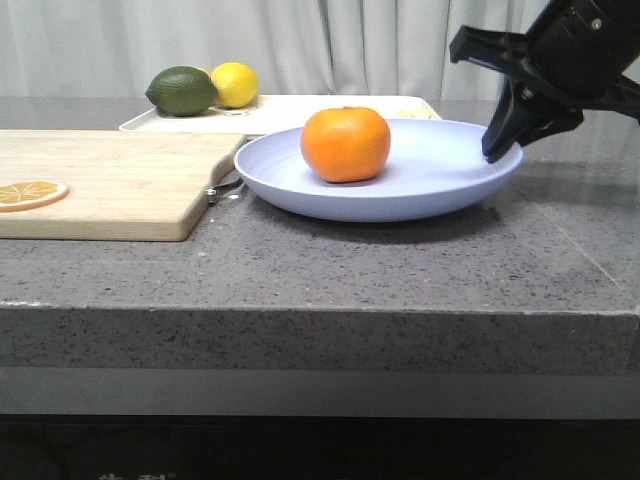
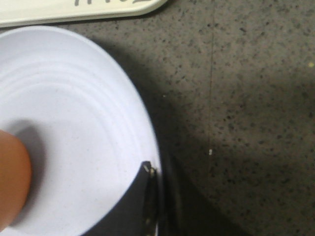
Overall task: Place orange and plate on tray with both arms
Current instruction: 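Move the right gripper down to grip the plate rim, then lift the plate with the right gripper and set it on the tray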
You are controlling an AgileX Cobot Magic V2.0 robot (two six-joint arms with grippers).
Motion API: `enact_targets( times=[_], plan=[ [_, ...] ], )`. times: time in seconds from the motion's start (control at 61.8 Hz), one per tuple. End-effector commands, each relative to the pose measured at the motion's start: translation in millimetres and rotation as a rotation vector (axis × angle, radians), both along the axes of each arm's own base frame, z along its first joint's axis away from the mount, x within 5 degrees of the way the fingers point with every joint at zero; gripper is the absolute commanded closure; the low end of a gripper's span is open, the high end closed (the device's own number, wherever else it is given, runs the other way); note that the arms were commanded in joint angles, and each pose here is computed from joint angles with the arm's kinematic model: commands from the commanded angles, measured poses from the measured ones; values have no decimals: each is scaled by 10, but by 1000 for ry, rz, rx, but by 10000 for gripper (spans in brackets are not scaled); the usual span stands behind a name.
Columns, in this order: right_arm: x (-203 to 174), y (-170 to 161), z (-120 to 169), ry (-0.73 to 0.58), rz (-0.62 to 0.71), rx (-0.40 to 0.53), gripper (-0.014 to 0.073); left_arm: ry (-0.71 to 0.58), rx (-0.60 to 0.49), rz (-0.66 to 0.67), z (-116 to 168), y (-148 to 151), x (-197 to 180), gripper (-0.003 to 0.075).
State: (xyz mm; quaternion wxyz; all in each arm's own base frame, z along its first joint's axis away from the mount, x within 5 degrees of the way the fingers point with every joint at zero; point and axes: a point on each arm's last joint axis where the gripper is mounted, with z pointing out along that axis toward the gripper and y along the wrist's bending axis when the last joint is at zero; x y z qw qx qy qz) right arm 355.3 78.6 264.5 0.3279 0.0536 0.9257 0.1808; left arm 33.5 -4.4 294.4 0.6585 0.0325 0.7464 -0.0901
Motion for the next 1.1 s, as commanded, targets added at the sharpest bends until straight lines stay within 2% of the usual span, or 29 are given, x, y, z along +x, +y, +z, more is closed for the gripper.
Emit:
enact_targets(
  times=[0.0, 0.34, 0.502, 0.599, 0.615, 0.793, 0.825, 0.89, 1.084],
  plan=[
    [84, -56, 381, -120, -34, 54, 650, -101, -33, -4, 160, -4, -6, 738],
    [584, -12, 929, -204, -11, 170, 650, -101, -33, -4, 160, -4, -6, 738],
    [948, 87, 1060, -229, 39, 207, 650, -101, -33, -4, 160, -4, -6, 738],
    [1181, 143, 1028, -215, 61, 232, 650, -101, -33, -4, 160, -4, -6, 738],
    [1190, 147, 1112, -236, 63, 240, 650, -101, -33, -4, 160, -4, -6, 738],
    [1599, 221, 963, -247, 54, 304, 650, -101, -33, -4, 160, -4, -6, 738],
    [1618, 224, 1032, -278, 55, 316, 650, -101, -33, -4, 160, -4, -6, 738],
    [1738, 241, 900, -279, 48, 331, 650, -101, -33, -4, 160, -4, -6, 738],
    [1909, 236, 748, -347, 39, 347, 650, -101, -33, -4, 160, -4, -6, 738]
  ],
)
